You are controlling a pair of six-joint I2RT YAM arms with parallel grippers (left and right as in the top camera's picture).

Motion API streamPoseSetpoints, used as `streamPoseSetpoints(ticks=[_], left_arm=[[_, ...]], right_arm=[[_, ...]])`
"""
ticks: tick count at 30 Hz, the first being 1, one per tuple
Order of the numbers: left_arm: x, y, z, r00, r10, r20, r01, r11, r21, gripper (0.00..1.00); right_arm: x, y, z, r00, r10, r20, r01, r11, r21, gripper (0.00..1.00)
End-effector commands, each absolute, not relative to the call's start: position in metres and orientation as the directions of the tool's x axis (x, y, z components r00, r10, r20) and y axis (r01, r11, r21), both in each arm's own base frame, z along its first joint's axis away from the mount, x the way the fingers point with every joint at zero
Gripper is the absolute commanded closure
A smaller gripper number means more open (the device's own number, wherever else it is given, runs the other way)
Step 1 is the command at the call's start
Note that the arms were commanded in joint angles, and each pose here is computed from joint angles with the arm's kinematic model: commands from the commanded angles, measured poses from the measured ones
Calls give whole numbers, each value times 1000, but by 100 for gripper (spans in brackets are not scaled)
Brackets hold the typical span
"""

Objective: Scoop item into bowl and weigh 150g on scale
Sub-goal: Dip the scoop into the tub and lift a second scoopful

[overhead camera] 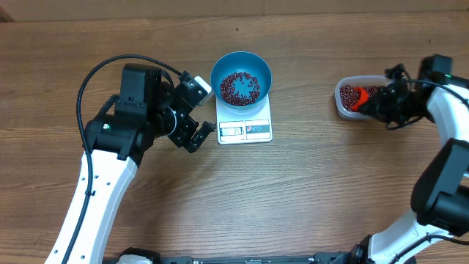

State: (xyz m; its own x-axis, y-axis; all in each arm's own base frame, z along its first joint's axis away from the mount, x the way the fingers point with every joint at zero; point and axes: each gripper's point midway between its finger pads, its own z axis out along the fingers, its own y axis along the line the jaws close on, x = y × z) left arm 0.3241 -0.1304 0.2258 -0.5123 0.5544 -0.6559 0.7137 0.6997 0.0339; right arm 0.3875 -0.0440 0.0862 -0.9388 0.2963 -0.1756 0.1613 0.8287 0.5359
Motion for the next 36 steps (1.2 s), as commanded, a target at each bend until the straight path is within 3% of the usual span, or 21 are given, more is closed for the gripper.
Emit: streamPoseSetpoints(ticks=[1, 8, 22, 36], left_arm=[[324, -131, 237, -500, 537, -679, 710, 704, 34, 0], [324, -131, 237, -500, 537, -679, 710, 704, 34, 0], [324, -131, 237, -500, 537, -679, 710, 704, 34, 1], [324, -131, 237, -500, 537, -679, 710, 704, 34, 0]], right_arm=[[391, -40, 105, -918, 350, -185, 129, 705, 697, 96], [388, -63, 112, -888, 425, -178, 163, 652, 741, 96], [366, -72, 150, -861, 460, -215, 35, 476, 879, 96], [375, 25, 168, -950, 252, -186, -65, 422, 904, 96]])
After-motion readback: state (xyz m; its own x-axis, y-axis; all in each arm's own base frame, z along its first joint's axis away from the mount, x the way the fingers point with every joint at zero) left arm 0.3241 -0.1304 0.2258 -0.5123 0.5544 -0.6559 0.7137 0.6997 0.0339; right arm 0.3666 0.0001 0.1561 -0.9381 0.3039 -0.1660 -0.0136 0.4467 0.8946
